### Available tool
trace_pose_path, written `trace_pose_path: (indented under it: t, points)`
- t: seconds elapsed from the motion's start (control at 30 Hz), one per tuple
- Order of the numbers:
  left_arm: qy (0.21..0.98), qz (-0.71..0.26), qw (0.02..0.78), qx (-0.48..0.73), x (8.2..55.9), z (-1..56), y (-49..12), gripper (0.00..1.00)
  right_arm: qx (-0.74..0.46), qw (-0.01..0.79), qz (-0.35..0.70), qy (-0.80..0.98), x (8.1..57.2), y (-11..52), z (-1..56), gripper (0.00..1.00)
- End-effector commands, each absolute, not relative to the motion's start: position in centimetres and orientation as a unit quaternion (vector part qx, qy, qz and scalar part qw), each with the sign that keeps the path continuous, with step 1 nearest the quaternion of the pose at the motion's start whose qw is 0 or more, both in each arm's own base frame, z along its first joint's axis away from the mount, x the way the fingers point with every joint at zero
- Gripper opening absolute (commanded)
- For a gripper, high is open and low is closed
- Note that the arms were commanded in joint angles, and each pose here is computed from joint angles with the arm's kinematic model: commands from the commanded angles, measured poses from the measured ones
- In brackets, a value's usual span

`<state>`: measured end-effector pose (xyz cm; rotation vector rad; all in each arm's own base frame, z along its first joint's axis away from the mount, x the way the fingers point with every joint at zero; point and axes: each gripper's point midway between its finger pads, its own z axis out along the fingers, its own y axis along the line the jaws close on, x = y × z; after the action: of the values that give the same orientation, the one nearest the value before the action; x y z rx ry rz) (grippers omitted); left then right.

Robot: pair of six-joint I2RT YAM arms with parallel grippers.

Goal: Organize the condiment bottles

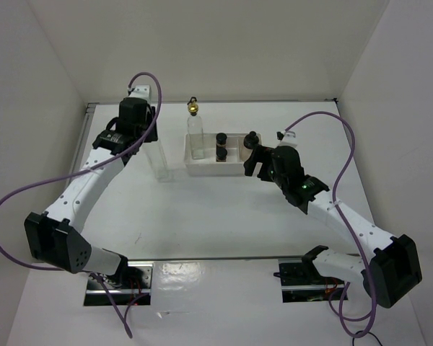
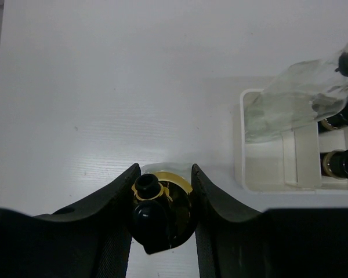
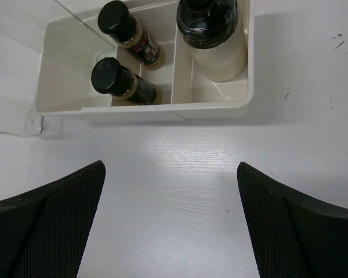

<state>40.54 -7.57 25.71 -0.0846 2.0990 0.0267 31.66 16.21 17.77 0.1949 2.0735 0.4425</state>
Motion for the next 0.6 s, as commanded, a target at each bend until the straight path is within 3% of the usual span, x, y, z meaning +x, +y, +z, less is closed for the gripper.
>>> trace_pose_path:
  t: [0.0,0.57]
  points:
    - [0.831,-0.011,0.556,-0.018,40.8,31.7,-8.3,0.1,0.089,0.512,0.194,0.832,32.3,16.1,19.9,0.98]
    - [0.813,-0.087,0.573,0.056,40.3,40.3,-15.1,0.09,0.094,0.516,0.187,0.831,32.4,15.7,20.0,0.98]
